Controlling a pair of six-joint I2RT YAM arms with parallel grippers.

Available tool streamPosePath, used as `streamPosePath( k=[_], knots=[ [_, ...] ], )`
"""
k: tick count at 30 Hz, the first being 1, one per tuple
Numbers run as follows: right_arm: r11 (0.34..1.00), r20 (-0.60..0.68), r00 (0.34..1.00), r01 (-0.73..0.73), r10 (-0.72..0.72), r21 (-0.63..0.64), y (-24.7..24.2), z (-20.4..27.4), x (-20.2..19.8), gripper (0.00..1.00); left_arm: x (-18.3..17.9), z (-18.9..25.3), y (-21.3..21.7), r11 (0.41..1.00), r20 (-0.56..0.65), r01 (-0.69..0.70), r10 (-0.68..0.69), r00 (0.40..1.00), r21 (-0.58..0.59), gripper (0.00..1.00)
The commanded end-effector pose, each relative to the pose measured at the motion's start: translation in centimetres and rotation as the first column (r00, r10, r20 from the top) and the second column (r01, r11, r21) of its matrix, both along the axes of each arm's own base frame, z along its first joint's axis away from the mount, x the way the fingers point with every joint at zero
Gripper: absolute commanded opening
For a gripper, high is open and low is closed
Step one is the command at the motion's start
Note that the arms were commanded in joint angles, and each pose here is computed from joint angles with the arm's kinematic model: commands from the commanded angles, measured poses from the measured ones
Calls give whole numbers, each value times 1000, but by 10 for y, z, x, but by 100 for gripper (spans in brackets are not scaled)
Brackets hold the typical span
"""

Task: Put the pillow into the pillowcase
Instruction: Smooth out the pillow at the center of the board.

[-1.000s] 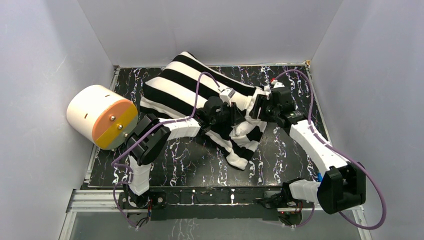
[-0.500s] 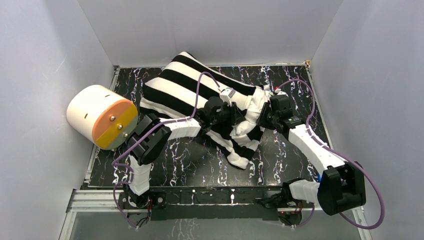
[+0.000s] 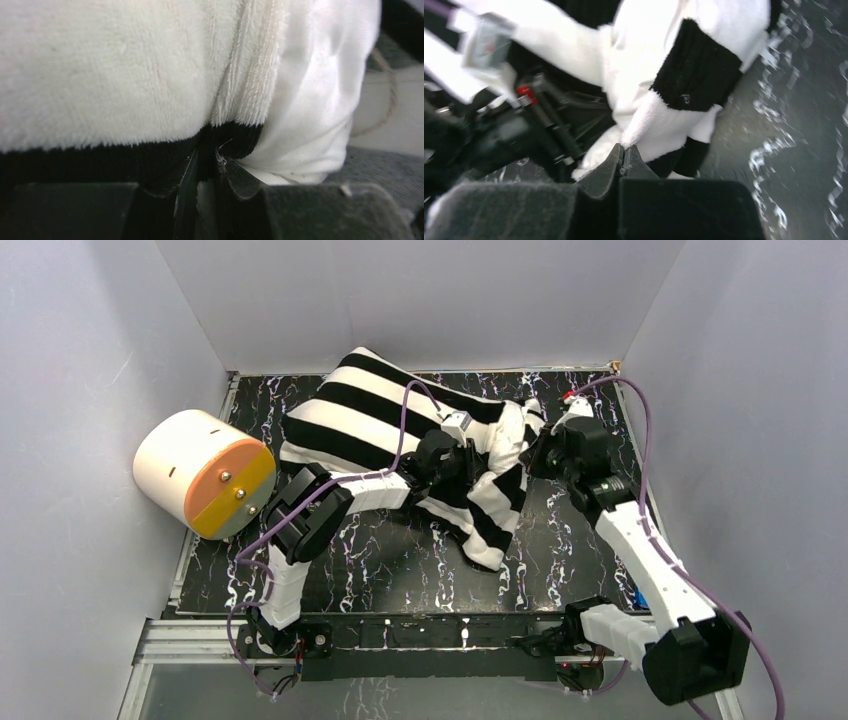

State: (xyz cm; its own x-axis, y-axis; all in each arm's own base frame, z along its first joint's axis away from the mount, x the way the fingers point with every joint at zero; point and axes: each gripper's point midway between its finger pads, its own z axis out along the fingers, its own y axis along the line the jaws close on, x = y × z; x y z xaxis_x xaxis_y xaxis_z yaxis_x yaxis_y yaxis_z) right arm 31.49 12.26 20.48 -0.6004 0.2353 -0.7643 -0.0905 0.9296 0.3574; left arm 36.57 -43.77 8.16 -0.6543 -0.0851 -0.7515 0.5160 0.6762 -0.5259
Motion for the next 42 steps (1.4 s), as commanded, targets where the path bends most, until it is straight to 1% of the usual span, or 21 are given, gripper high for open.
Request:
streamPosePath(
  k=[1, 3, 5, 7, 9, 10, 11, 12, 13, 14, 15, 17, 19, 21, 28, 32, 33, 35, 37, 39, 42],
  knots=[
    [880, 400, 856, -430, 326, 202, 71, 77, -19, 0, -39, -181, 111, 860, -260, -40, 198, 945, 508, 17],
    [821, 496, 781, -532, 381, 207, 84, 81, -26, 0, -40, -186, 112, 854, -265, -36, 201, 943, 520, 17],
    [785, 510, 745, -588, 430, 197, 94, 71, -23, 0, -41, -190, 112, 853, -270, -34, 202, 941, 520, 17],
    [710, 498, 690, -678, 526, 190, 107, 56, -25, 0, -43, -192, 111, 860, -278, -30, 197, 940, 509, 17],
    [624, 527, 626, -752, 575, 211, 112, 49, -33, 0, -45, -193, 110, 864, -289, -24, 195, 937, 503, 18],
    [624, 476, 655, -740, 587, 250, 108, 39, -29, 0, -45, -193, 109, 865, -290, -26, 195, 937, 500, 18],
    [655, 375, 708, -702, 598, 280, 102, 24, -22, 0, -46, -193, 110, 866, -291, -26, 196, 936, 499, 18],
    [700, 302, 746, -664, 594, 264, 95, 17, -16, 7, -46, -192, 110, 868, -290, -29, 197, 937, 496, 18],
    [764, 231, 799, -600, 555, 237, 85, 11, -9, 22, -45, -190, 109, 871, -288, -30, 195, 938, 491, 18],
    [821, 178, 847, -531, 502, 209, 72, 12, -5, 32, -46, -188, 109, 872, -288, -30, 193, 938, 488, 18],
    [864, 151, 880, -472, 450, 173, 60, 18, -5, 40, -46, -186, 108, 876, -286, -30, 190, 939, 482, 19],
    [929, 157, 932, -348, 327, 125, 39, 37, -5, 53, -46, -184, 107, 882, -286, -36, 190, 939, 470, 19],
    [957, 185, 953, -265, 241, 117, 27, 51, -5, 59, -48, -182, 105, 889, -292, -34, 185, 938, 456, 19],
    [961, 175, 957, -251, 230, 115, 26, 49, -6, 60, -47, -181, 103, 893, -292, -32, 181, 939, 450, 19],
    [970, 56, 975, -221, 216, 102, 36, 12, 11, 61, -44, -176, 100, 900, -282, -43, 180, 942, 433, 19],
    [997, -103, 992, -80, 78, -12, 15, -24, 27, 61, -49, -177, 96, 910, -310, -15, 156, 938, 415, 19],
    [998, -117, 993, -30, 23, -57, 5, -31, 31, 61, -50, -176, 96, 910, -311, -14, 156, 937, 415, 19],
    [986, -42, 995, 82, -89, -148, -19, -31, 48, 59, -51, -169, 96, 914, -312, -17, 156, 937, 405, 19],
    [967, 6, 989, 144, -146, -210, -38, -26, 59, 57, -50, -149, 92, 926, -308, -19, 145, 940, 377, 19],
    [975, 23, 994, 112, -110, -193, -38, -15, 66, 57, -47, -113, 85, 944, -281, -29, 127, 951, 328, 21],
    [985, 62, 996, 76, -67, -157, -35, 1, 71, 59, -38, -42, 74, 972, -220, -54, 105, 970, 227, 31]
  ],
)
